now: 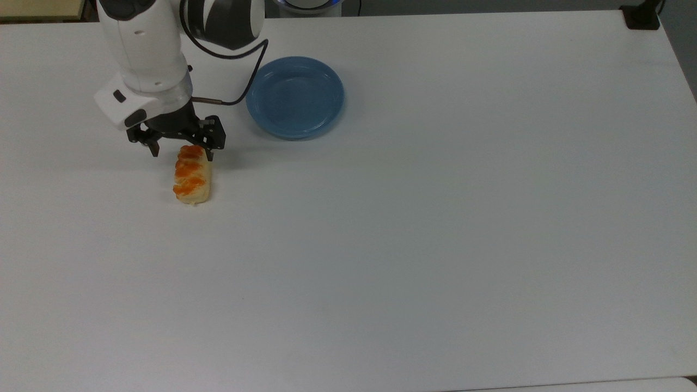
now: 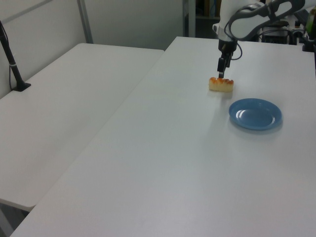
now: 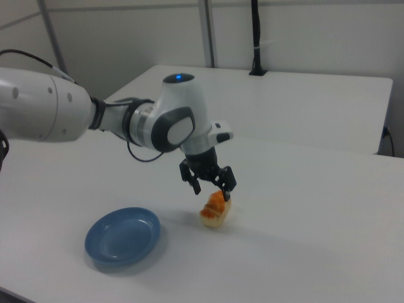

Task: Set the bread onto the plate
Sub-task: 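Close the gripper on the bread roll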

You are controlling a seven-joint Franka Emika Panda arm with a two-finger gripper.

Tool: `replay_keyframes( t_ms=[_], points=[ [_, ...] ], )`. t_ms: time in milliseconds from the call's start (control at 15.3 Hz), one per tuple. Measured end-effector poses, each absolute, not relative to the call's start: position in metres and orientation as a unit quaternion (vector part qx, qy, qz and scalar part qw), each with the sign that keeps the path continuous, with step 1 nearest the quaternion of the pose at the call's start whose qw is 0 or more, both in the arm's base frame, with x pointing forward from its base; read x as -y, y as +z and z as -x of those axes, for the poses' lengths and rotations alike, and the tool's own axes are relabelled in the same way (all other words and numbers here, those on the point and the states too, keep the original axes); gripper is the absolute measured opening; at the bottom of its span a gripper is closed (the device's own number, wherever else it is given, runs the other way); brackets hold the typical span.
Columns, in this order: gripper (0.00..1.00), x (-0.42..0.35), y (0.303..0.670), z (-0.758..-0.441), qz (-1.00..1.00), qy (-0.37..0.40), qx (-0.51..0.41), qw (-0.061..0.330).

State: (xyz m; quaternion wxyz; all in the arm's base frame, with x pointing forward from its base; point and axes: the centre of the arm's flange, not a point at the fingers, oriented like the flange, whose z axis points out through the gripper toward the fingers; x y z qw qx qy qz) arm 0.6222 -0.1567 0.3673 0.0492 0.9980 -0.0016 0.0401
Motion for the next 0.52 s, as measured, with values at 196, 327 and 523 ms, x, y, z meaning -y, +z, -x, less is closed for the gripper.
replay_keyframes(
  t_ms=[196,327,523],
  points=[
    [1.0,0.155,0.342,-0.62,-0.998,0.041,-0.001,0.049],
    [0.99,0.156,0.328,-0.62,-0.998,0.037,-0.006,0.052],
    [0.74,0.155,0.315,-0.622,-0.998,0.037,-0.006,0.055]
  ],
)
